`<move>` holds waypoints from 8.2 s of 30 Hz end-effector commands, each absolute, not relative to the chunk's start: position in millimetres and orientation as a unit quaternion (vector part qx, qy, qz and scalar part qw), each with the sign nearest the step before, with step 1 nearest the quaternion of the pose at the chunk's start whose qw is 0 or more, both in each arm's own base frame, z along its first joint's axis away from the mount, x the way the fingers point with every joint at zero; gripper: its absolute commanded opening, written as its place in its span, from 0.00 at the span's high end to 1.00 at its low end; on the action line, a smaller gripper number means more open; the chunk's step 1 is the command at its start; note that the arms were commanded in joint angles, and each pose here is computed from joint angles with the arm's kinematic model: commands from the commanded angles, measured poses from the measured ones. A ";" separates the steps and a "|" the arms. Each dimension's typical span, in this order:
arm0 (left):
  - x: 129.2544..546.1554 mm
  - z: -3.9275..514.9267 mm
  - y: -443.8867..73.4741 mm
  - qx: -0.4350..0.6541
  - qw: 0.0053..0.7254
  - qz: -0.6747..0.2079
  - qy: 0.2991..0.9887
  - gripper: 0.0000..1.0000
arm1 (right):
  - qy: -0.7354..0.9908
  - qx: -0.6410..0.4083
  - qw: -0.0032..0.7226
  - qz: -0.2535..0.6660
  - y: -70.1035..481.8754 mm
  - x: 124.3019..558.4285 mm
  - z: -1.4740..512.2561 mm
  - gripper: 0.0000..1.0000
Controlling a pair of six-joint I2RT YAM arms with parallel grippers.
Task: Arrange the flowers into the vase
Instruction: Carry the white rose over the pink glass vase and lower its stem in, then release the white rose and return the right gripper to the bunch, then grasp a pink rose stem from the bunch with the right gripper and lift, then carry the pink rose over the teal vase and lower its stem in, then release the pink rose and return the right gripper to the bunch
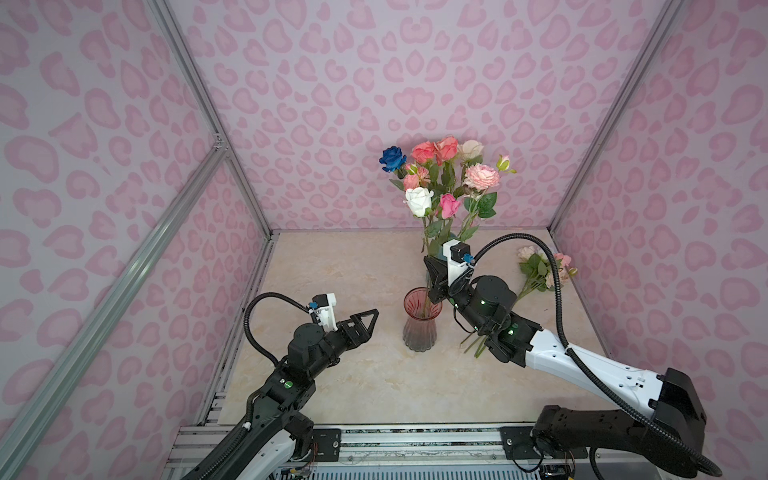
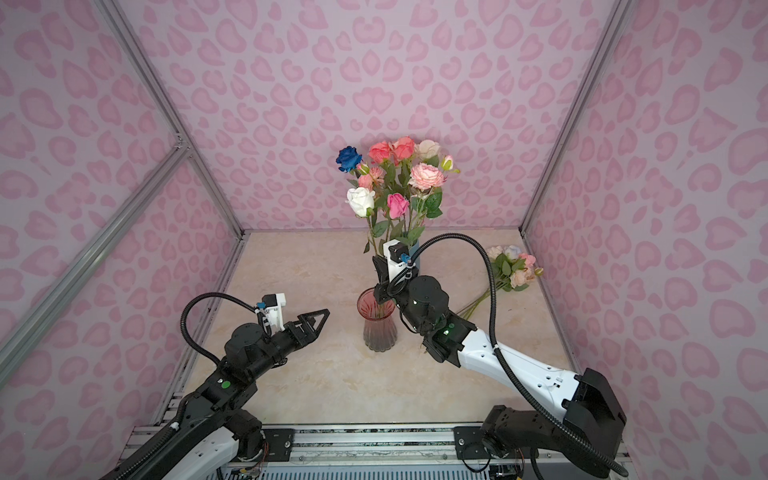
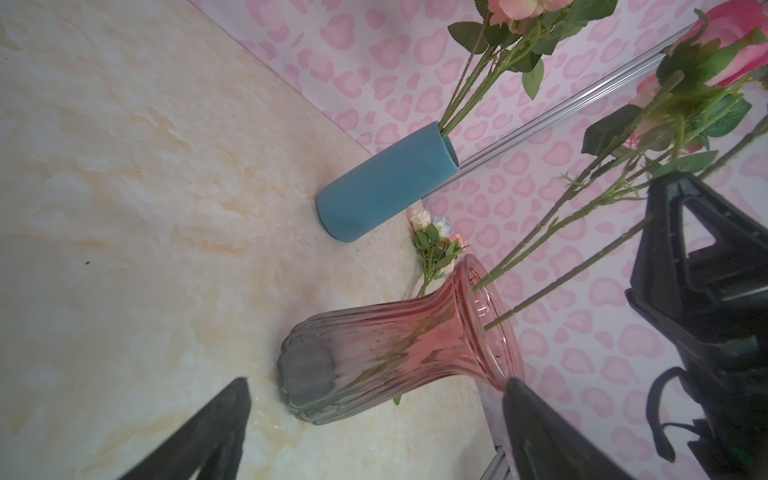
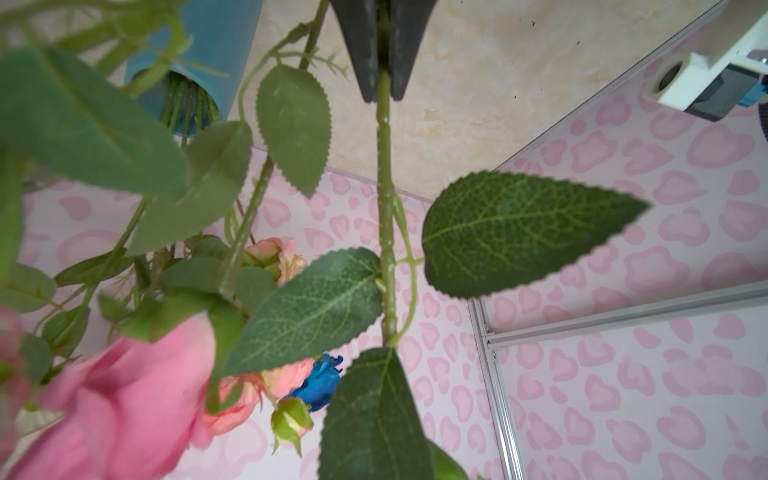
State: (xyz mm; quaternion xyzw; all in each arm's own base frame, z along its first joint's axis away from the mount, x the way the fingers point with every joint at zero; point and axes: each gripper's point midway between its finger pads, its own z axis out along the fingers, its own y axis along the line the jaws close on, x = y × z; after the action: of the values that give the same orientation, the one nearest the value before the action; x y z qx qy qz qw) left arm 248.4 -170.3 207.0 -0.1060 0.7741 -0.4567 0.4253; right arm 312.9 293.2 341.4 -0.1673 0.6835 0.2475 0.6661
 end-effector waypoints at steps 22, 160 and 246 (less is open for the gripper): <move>254.9 222.1 -174.7 -0.094 0.440 -0.464 0.763 0.04 | 0.694 -0.219 0.644 0.234 307.5 294.4 335.6 0.59; 246.2 185.7 -89.8 -0.255 0.478 -0.302 0.785 0.04 | 0.626 -0.027 0.728 0.278 172.1 292.9 529.3 1.00; 273.3 170.6 -171.2 -0.138 0.394 -0.367 0.831 0.04 | 0.839 0.300 0.443 0.099 -12.4 372.3 180.7 0.81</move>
State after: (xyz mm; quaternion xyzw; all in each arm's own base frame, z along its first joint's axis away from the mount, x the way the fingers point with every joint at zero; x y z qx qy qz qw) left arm 271.8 -162.6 161.7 -0.1497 0.8396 -0.3457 0.3913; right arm 363.2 -14.0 211.3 0.2718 0.8216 0.0663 0.4967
